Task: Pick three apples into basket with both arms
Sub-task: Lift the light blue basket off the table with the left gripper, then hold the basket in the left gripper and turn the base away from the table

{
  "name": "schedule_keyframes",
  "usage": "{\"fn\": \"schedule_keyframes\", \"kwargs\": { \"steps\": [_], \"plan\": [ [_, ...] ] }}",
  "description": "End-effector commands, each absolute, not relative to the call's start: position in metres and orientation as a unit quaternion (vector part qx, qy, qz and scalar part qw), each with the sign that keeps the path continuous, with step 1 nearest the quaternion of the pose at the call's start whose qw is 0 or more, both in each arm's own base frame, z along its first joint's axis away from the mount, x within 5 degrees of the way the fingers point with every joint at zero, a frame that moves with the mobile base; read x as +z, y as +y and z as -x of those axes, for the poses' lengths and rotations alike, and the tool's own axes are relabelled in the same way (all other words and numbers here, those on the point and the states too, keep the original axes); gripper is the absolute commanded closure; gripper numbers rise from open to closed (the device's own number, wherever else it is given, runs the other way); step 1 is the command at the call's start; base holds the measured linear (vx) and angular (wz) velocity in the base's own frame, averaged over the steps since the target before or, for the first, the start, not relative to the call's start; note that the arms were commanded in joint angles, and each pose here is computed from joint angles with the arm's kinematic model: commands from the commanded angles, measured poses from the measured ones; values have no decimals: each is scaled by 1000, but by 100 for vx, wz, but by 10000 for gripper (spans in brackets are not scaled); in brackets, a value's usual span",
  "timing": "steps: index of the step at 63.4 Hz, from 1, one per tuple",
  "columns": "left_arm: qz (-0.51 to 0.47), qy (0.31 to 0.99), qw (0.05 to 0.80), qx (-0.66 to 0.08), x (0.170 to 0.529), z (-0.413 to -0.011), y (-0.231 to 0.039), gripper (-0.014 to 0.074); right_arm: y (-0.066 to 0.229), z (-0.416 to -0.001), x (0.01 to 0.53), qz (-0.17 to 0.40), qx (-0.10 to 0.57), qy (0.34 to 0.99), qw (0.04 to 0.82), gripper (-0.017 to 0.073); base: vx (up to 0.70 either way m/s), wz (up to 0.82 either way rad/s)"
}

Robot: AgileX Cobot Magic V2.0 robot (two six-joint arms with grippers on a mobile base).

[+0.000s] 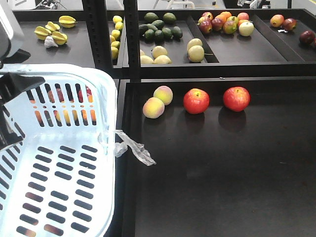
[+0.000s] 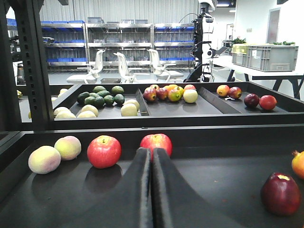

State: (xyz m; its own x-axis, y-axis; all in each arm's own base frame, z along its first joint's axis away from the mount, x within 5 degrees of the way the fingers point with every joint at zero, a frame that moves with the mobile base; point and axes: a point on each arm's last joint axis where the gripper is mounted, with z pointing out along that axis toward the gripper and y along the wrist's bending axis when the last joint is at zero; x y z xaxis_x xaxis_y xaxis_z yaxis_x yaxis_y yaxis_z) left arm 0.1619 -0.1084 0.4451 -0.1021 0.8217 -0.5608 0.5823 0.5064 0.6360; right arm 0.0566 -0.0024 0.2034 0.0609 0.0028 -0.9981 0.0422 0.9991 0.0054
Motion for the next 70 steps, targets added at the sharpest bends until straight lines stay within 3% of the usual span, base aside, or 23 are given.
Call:
{"fn": "schedule_keyframes", "kwargs": {
  "steps": [1, 70],
  "plan": [
    [-465, 706, 518, 125, 463, -159, -107, 601, -3, -56, 206, -13, -19, 660, 751, 568, 0, 0],
    [-465, 706, 519, 125, 463, -159, -107, 601, -3, -56, 206, -13, -19, 660, 751, 568, 0, 1]
  ]
}}
